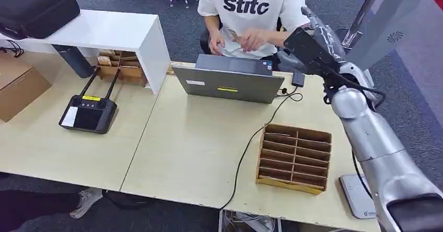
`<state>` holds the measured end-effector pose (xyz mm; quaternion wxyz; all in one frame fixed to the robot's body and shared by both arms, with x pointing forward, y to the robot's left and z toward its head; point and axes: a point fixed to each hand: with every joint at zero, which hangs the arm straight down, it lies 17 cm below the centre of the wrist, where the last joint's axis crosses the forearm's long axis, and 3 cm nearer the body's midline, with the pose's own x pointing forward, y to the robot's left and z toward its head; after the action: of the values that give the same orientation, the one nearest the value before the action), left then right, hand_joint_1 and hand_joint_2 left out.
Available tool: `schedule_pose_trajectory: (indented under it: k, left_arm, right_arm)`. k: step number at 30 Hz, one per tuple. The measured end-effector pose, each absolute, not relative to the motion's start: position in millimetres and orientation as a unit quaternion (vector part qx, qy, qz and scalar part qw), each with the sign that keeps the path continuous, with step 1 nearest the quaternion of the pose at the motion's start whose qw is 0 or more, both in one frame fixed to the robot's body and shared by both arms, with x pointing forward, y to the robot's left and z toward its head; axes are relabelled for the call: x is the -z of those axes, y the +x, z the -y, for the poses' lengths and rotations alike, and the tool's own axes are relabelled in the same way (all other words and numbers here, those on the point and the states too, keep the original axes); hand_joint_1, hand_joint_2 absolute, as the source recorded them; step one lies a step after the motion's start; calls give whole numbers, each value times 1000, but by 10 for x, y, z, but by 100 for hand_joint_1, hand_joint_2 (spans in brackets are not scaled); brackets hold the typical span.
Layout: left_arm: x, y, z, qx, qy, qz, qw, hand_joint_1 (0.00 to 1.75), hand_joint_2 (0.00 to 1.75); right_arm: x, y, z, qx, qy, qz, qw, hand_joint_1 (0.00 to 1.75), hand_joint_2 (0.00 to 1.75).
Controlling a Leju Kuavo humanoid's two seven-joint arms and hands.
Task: Pass the card to the sensor for recognition and then transmit it.
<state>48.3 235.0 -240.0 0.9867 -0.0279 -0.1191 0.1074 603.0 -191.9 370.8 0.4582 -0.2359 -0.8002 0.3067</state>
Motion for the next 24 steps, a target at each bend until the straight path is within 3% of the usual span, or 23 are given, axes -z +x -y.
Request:
schedule_pose_trajectory:
  k: [10,11,12,13,16,24]
  left_arm:
    - [2291,384,-2239,-112,-20,118,986,0,175]
    - [2285,383,-2235,-113,-21,118,986,0,175]
    - [2278,380,-2228,-115,-21,118,986,0,175]
    - [2272,372,-2230,-119,-20,118,986,0,175]
    - [2236,339,-2210,-131,-17,119,984,0,175]
    - [2141,287,-2167,-149,-17,113,982,0,175]
  right_arm:
    - [-3872,5191,2127,-213,-172,874,402,0,175]
    - [-3890,5150,2127,-210,-165,878,398,0,0]
    - [-3903,5094,2116,-208,-157,882,392,0,0]
    - [-3897,5026,2106,-207,-150,886,387,0,175]
    - [-3667,4794,2042,-224,-130,883,391,0,175]
    - [-3083,4553,2325,-307,-296,829,362,0,175]
